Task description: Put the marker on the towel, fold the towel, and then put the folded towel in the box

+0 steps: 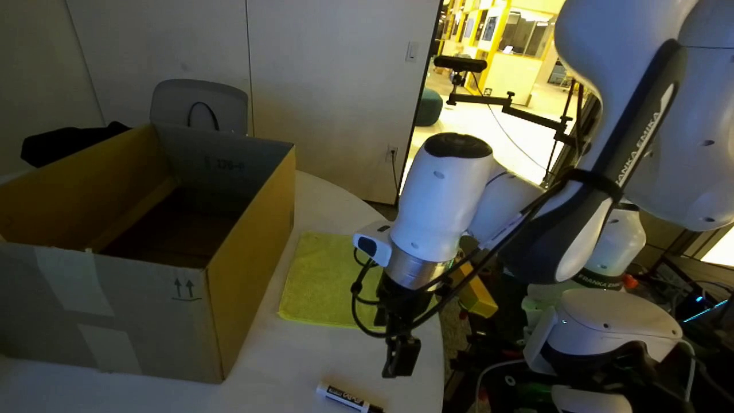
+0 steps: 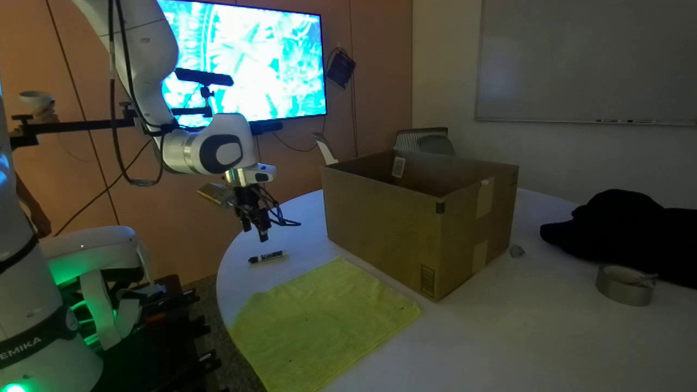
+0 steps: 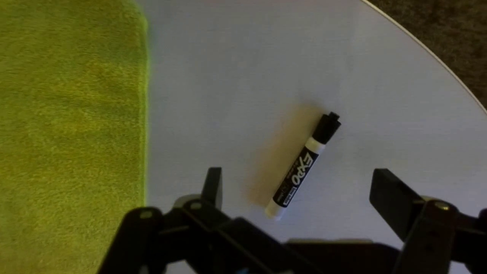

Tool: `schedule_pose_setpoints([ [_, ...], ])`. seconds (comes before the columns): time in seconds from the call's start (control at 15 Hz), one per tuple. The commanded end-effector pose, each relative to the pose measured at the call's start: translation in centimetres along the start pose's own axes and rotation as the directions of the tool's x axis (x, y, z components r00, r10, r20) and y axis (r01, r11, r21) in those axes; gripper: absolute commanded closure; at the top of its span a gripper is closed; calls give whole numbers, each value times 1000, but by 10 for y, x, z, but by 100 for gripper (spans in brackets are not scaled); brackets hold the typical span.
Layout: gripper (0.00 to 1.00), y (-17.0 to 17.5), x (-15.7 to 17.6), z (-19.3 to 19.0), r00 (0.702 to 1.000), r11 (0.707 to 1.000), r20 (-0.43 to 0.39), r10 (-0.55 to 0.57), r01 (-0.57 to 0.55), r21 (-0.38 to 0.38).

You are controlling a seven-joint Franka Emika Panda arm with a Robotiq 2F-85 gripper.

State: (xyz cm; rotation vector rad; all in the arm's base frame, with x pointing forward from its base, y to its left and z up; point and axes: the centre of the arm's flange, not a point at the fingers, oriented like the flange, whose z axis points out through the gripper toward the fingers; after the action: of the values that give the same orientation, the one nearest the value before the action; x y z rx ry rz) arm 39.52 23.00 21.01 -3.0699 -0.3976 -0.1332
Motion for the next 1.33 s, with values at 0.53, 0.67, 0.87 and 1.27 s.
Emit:
schedule_pose_setpoints([
  [0.53,0,-44,45,94,997,997,28,72,-72,6],
  [0.67,0,-46,49,104,997,998,28,66,-66,-8],
  [0.87,0,-46,53,118,998,998,35,53,-52,-30],
  [1.27,22,-38,54,123,997,999,58,45,-44,-24],
])
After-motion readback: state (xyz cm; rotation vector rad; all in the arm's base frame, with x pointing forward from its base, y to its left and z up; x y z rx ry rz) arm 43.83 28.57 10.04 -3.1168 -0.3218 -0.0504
